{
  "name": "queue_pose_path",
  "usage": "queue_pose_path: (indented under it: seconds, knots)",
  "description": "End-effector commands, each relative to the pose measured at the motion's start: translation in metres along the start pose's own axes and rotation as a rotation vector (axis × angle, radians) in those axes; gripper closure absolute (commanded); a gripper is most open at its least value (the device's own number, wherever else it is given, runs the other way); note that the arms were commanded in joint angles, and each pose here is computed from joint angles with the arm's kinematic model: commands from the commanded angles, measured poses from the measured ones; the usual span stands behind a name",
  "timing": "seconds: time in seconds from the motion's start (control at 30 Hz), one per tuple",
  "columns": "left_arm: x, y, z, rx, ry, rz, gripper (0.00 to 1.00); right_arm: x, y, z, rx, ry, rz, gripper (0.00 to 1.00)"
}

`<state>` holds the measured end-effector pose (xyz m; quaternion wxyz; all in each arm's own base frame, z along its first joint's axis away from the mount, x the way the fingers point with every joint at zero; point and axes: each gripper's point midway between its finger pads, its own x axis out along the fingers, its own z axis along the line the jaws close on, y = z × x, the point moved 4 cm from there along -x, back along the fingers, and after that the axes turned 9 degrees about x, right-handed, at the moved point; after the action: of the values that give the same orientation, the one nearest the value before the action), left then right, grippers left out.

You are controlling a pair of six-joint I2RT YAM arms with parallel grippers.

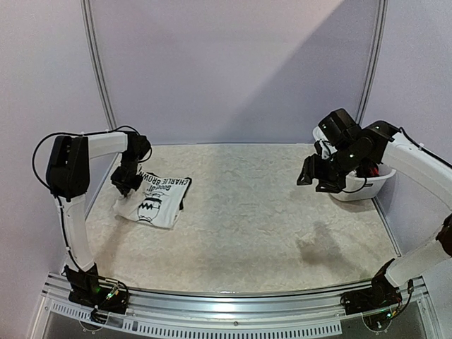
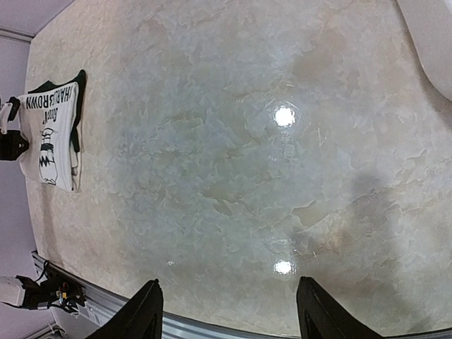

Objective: Fold and stack the mixed laundry pile
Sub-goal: Move the square folded T-shirt to the center of the board, then pick up the crumpled shirt from the bin.

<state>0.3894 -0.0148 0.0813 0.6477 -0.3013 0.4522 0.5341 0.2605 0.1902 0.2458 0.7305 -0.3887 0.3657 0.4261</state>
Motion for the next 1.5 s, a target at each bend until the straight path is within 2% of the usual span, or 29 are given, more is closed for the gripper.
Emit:
queue_pose_path:
  seconds: [0.0, 0.33, 0.7, 0.73, 0.77, 0.93, 1.2, 1.47]
  knots:
    - [0.014, 0.016, 0.057, -0.033, -0.222, 0.108, 1.0, 0.003, -0.005, 0.014, -0.029, -0.04, 0.014, 0.35]
    - [0.037, 0.04, 0.132, -0.166, -0.319, 0.15, 1.0, 0.016, -0.009, 0.029, -0.058, -0.064, 0.062, 0.35]
    - [0.042, 0.037, 0.139, -0.206, -0.317, 0.134, 1.0, 0.019, -0.011, 0.032, -0.08, -0.06, 0.073, 0.35]
    - [0.04, 0.037, 0.14, -0.228, -0.316, 0.13, 0.96, 0.019, -0.011, 0.032, -0.079, -0.059, 0.074, 0.35]
    - [0.036, 0.037, 0.142, -0.25, -0.317, 0.124, 0.86, 0.019, -0.01, 0.032, -0.079, -0.059, 0.073, 0.35]
    - [0.006, 0.037, 0.15, -0.36, -0.332, 0.013, 0.03, 0.017, -0.01, 0.031, -0.072, -0.06, 0.066, 0.35]
    - [-0.042, 0.037, 0.15, -0.394, -0.281, -0.093, 0.0, 0.011, -0.019, 0.035, -0.072, -0.066, 0.02, 0.35]
    - [-0.097, 0.049, 0.151, -0.473, -0.157, -0.26, 0.0, -0.004, -0.034, 0.045, -0.073, -0.077, -0.06, 0.34]
